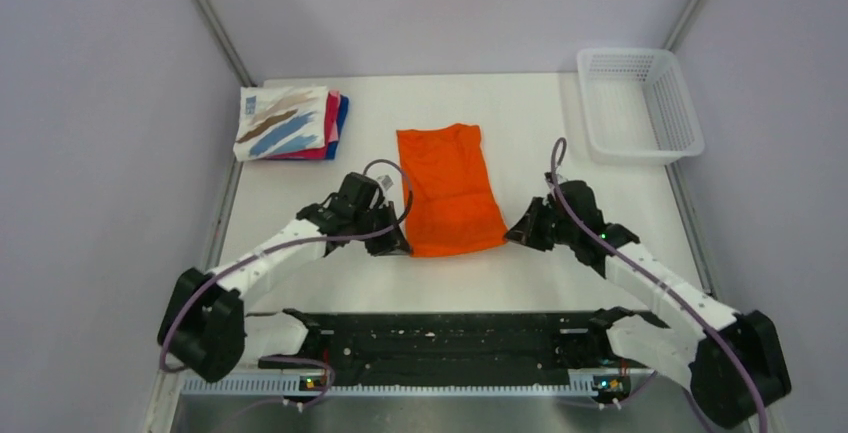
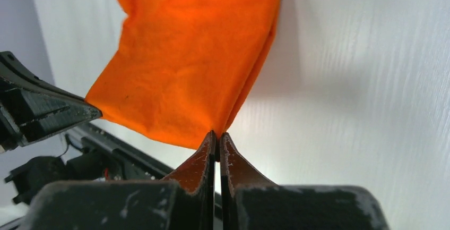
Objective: Fold and stack the t-shirts
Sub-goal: Grab one side of the 2/3 rectangular tshirt with both arms, then fold the long partially folded tshirt into a neat square
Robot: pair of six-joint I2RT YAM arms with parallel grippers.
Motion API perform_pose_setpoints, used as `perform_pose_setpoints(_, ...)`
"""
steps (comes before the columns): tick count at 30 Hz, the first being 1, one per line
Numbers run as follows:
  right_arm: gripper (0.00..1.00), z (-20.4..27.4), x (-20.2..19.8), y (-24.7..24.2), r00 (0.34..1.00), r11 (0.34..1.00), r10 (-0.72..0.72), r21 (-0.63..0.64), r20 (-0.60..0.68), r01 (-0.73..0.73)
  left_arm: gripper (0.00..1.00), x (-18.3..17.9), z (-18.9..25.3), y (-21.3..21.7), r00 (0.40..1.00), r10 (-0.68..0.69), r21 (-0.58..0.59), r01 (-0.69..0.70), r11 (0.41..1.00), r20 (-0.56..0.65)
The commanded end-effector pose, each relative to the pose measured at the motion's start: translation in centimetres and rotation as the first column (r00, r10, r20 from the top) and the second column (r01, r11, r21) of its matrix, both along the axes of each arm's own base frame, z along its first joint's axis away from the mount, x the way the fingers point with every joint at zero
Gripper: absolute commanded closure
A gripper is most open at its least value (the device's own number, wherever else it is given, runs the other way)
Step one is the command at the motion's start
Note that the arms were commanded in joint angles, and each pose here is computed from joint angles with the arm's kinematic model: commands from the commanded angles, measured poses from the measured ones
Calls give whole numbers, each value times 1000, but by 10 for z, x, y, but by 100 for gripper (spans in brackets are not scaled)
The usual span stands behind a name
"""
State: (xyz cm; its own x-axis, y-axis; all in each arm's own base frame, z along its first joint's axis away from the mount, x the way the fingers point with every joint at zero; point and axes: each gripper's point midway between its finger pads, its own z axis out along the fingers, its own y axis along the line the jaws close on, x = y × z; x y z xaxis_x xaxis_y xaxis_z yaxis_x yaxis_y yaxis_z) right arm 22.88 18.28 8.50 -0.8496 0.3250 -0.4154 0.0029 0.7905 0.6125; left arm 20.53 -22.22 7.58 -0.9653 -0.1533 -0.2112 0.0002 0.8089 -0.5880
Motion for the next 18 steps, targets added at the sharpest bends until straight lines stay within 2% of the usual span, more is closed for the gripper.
perform_pose_setpoints(1,100,35,-25,3,999,997,34,64,26,-35,100,-17,46,1,997,-16,-89,23,996,75)
perform_pose_setpoints(5,100,73,-16,13,989,989,59,125,134,-76,100,-4,81,-1,982,5,-130,20,991,190)
perform_pose_setpoints(9,100,103,20,20,975,992,29,111,221,-55,100,37,102,4,954,71,-105,-42,994,292)
perform_pose_setpoints(13,100,131,67,25,953,995,-9,100,303,-23,100,86,115,13,938,129,-81,-109,991,322)
perform_pose_setpoints(18,100,148,121,20,943,996,-44,93,329,14,100,143,125,23,927,152,-63,-138,988,343)
